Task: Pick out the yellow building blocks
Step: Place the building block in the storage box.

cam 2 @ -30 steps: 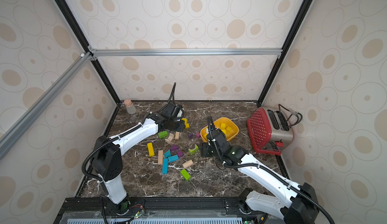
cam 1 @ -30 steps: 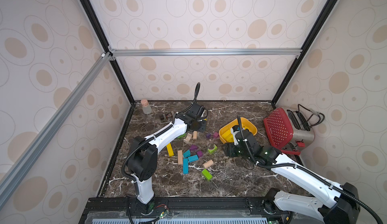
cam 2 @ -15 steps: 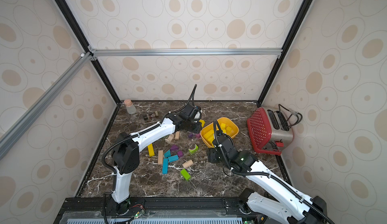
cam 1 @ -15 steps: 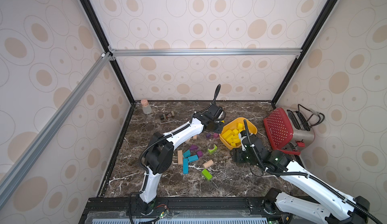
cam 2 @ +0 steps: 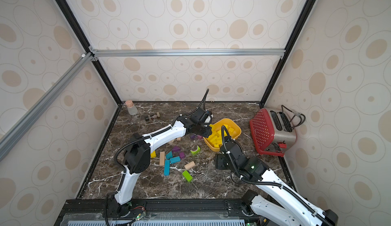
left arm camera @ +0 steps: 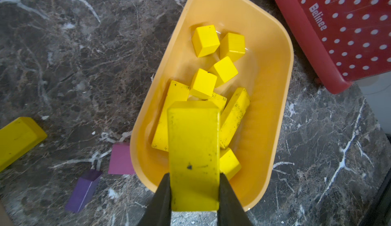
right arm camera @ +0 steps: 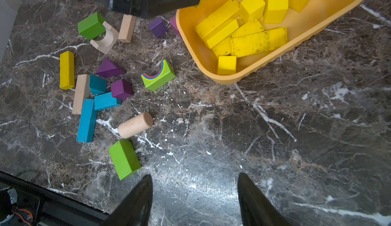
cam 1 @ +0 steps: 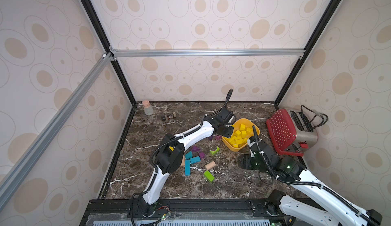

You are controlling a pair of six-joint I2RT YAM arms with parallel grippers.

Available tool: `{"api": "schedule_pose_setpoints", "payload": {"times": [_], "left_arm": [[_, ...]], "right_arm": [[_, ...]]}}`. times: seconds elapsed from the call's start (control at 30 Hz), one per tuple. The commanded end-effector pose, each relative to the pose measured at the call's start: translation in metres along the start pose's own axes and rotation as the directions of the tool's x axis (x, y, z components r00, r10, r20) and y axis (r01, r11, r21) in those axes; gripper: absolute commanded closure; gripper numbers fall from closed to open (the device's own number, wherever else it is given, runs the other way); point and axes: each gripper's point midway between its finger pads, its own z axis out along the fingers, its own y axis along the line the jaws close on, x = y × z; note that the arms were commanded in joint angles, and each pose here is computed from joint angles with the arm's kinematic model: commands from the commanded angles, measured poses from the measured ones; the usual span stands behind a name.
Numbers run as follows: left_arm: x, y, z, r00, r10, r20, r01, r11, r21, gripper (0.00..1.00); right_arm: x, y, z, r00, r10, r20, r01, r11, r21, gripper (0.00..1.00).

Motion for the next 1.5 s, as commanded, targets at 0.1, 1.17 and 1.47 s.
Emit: {"api": "schedule_pose_setpoints", "payload": {"times": [0.1, 1.17, 1.47], "left_arm": [[-0.006, -0.024, 0.006, 0.999, 0.046, 0.012, -0.047, 0.998, 0.035, 0.78], [-0.018, -0.084, 0.046, 0.997, 0.069, 0.019, -0.072, 0.965, 0.253, 0.49], [-0.024, -0.085, 0.032, 0.996, 0.072, 0.045, -0.081, 0.965, 0.249, 0.48]], "right_arm": [[0.010, -0.025, -0.008, 0.998, 0.049, 0.036, -0.051, 0.997, 0.063, 0.37], [-0.019, -0.028, -0.029, 0.988, 0.057, 0.145, -0.072, 0.992, 0.101, 0.37], [-0.019, -0.023, -0.025, 0.989, 0.067, 0.132, -0.077, 0.994, 0.078, 0.37]]}}
